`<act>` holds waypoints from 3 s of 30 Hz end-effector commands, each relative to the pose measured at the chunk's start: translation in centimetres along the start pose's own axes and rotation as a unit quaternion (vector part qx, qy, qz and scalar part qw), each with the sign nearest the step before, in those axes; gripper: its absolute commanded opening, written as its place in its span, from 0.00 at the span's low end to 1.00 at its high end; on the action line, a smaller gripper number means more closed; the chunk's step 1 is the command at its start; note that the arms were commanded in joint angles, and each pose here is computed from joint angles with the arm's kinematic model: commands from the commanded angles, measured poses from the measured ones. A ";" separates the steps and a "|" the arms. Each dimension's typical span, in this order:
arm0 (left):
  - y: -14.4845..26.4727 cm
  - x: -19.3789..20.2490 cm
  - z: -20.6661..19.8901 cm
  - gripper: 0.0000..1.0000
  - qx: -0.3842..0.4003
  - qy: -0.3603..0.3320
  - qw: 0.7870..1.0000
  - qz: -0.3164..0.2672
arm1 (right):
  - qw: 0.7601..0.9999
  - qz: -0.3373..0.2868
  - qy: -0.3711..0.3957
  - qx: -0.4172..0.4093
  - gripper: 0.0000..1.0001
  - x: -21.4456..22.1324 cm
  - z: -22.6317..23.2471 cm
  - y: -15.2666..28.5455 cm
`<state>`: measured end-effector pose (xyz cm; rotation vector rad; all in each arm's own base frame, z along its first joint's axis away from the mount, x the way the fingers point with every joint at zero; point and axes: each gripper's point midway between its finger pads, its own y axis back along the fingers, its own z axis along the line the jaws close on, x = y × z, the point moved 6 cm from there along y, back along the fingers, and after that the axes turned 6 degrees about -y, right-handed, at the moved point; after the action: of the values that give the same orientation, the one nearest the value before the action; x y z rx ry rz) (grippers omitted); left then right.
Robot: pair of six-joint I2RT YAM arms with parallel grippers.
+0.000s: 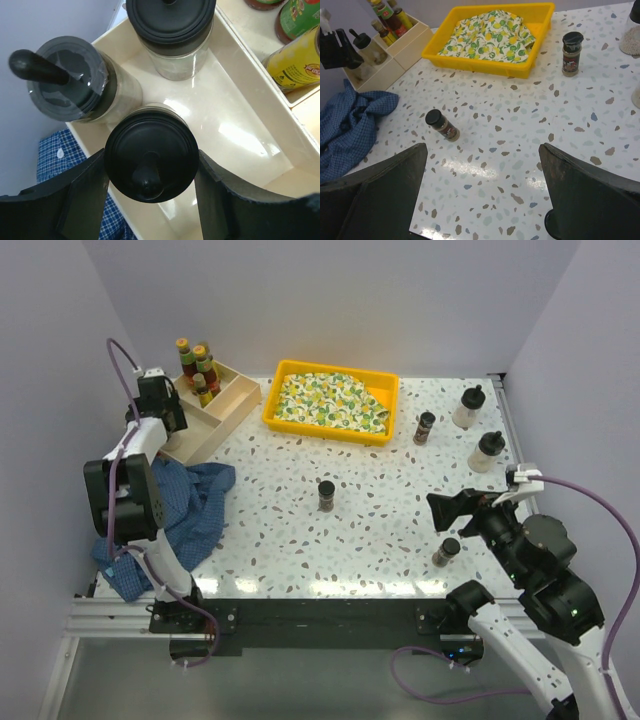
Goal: Organize the condiment bottles
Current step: Place the bottle in the storage box, then move the bottle to the center of the board.
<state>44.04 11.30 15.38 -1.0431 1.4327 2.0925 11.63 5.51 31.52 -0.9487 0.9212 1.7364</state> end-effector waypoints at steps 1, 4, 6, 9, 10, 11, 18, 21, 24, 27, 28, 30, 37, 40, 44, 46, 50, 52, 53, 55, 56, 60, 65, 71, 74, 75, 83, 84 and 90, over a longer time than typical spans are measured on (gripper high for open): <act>-0.7 -4.3 0.7 0.00 -0.007 0.017 0.996 -0.090 | 1.000 -0.024 0.003 -0.001 0.99 -1.6 0.5 0.2; -1.0 -4.7 0.3 0.00 0.004 0.021 0.996 -0.092 | 1.000 -0.025 0.001 -0.001 0.99 -1.8 0.5 0.2; -0.9 -5.2 0.2 0.00 0.011 0.025 0.994 -0.103 | 1.000 -0.025 0.001 0.000 0.99 -1.8 0.5 0.2; -1.1 -5.9 -0.1 0.00 0.020 0.029 0.993 -0.112 | 1.000 -0.024 -0.001 0.000 0.99 -1.8 0.6 0.0; -1.1 -6.1 -0.1 0.00 0.023 0.030 0.993 -0.114 | 1.000 -0.024 -0.002 0.000 0.99 -1.8 0.6 0.0; -1.2 -6.3 -0.2 0.00 0.026 0.031 0.992 -0.117 | 1.000 -0.022 -0.002 -0.001 0.99 -1.7 0.7 0.0; -2.9 -7.6 -1.2 0.00 0.047 0.040 0.991 -0.118 | 1.000 -0.019 -0.003 0.001 0.99 -1.6 0.6 -0.2; -3.3 -7.8 -1.6 0.07 0.058 0.044 0.991 -0.115 | 1.000 -0.023 -0.004 0.002 0.99 -1.8 0.6 -0.2; -3.4 -7.7 -1.8 0.08 0.066 0.045 0.990 -0.116 | 1.000 -0.020 -0.004 0.004 0.99 -1.7 0.6 -0.3; -3.3 -7.9 -1.8 0.21 0.071 0.046 0.989 -0.120 | 1.000 -0.021 -0.004 0.006 0.99 -1.8 0.6 -0.3; -3.2 -7.9 -2.0 0.42 0.076 0.044 0.989 -0.120 | 1.000 -0.020 -0.005 0.006 0.99 -1.7 0.6 -0.3; -2.8 -8.3 -2.0 0.60 0.080 0.046 0.988 -0.121 | 1.000 -0.020 -0.005 0.006 0.99 -1.7 0.6 -0.3; 0.2 -9.5 -2.0 1.00 0.112 0.055 0.984 -0.124 | 1.000 -0.010 -0.016 0.011 0.99 -1.2 0.6 -1.1; 2.3 -9.7 -2.1 1.00 0.136 0.067 0.981 -0.124 | 1.000 0.008 -0.023 0.019 0.99 -0.5 0.7 -2.7; 6.1 -8.6 -3.1 1.00 0.208 0.075 0.970 -0.098 | 0.996 0.036 -0.026 0.071 0.99 0.2 0.5 -6.2; 7.9 -8.0 -4.5 1.00 0.251 0.065 0.961 -0.095 | 0.994 0.040 -0.021 0.099 0.99 0.2 0.3 -7.9; 13.1 -6.4 -8.3 1.00 0.306 0.024 0.946 -0.104 | 0.984 0.018 0.025 0.173 0.99 -1.4 -0.2 -12.7; 16.9 -5.3 -13.3 1.00 0.369 -0.031 0.923 -0.109 | 0.974 0.005 0.048 0.222 0.99 -2.2 -0.9 -14.1; 18.5 -4.9 -14.3 1.00 0.381 -0.057 0.916 -0.109 | 0.971 -0.004 0.057 0.232 0.99 -3.4 -0.6 -14.4; 21.3 -3.8 -17.1 1.00 0.407 -0.091 0.902 -0.108 | 0.960 -0.002 0.076 0.269 0.99 -3.6 -1.5 -16.1; 22.3 -3.5 -17.5 1.00 0.416 -0.104 0.897 -0.111 | 0.959 -0.013 0.083 0.271 0.99 -4.5 -1.5 -16.5; 25.9 -2.2 -18.7 1.00 0.450 -0.130 0.874 -0.129 | 0.938 0.004 0.069 0.341 0.99 -5.9 -6.1 -18.9; 28.8 0.8 -18.4 1.00 0.500 -0.120 0.834 -0.200 | 0.908 0.010 0.053 0.415 0.99 -7.3 -10.1 -19.8; 30.8 1.6 -18.4 1.00 0.511 -0.111 0.823 -0.223 | 0.885 0.030 0.026 0.463 0.99 -6.3 -15.2 -22.4; 30.9 1.6 -18.6 1.00 0.517 -0.118 0.820 -0.217 | 0.876 0.036 0.016 0.481 0.99 -5.5 -17.6 -23.8; 30.7 1.5 -18.5 1.00 0.509 -0.117 0.825 -0.215 | 0.877 0.039 0.011 0.479 0.99 -5.2 -18.2 -24.3; 31.3 0.9 -17.4 1.00 0.486 -0.113 0.833 -0.240 | 0.838 0.065 -0.013 0.541 0.98 -3.2 -24.7 -25.1; 31.3 0.8 -17.2 1.00 0.483 -0.113 0.834 -0.242 | 0.838 0.068 -0.016 0.541 0.99 -2.7 -25.1 -25.1; 31.2 1.0 -17.4 1.00 0.487 -0.113 0.833 -0.238 | 0.852 0.070 -0.033 0.517 0.96 -2.2 -26.8 -26.4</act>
<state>28.20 -17.18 29.13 -0.5458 1.6358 0.8953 40.22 -11.02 16.87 -0.0407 1.7599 1.0597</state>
